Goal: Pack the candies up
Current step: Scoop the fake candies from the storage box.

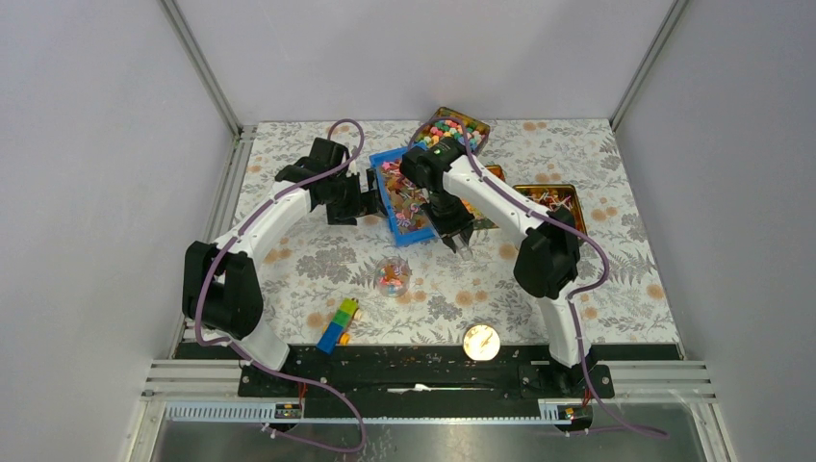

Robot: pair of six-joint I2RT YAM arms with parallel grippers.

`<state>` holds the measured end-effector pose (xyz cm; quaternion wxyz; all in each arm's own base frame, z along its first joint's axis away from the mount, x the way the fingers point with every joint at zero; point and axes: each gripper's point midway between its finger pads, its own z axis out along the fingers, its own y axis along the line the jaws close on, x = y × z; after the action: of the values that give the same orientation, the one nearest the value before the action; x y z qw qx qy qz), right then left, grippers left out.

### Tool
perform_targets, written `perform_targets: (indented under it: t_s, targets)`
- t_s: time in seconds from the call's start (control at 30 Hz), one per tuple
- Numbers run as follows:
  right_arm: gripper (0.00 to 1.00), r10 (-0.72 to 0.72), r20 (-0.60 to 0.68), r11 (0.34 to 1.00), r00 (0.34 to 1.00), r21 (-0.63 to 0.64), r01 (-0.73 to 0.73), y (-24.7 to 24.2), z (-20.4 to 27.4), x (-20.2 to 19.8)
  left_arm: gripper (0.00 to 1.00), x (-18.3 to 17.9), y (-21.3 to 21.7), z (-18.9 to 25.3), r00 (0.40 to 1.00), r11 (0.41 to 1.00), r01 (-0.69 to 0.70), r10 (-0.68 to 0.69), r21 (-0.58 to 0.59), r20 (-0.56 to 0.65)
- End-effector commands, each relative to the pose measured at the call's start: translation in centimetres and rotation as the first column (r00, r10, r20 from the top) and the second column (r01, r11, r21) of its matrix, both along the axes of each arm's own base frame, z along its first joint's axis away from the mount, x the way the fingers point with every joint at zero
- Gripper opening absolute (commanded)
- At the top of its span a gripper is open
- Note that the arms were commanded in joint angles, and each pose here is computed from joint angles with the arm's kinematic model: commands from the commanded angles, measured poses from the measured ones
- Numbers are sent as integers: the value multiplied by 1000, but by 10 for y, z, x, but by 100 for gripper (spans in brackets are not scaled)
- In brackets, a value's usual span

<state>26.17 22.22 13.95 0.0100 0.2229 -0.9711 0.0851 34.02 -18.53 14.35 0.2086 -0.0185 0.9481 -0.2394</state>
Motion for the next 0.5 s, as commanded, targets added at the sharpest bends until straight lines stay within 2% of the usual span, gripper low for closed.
perform_targets:
  t_s: [0.0, 0.47]
  targets:
    - [0, 8, -91, 993, 996, -115, -19, -31, 25, -28, 90, 13, 1, 15, 998, 1000, 2, -3, 6, 60]
    - [0, -20, -146, 997, 989, -80, 8, -3, -6, -6, 90, 11, 3, 14, 998, 1000, -4, 3, 12, 59]
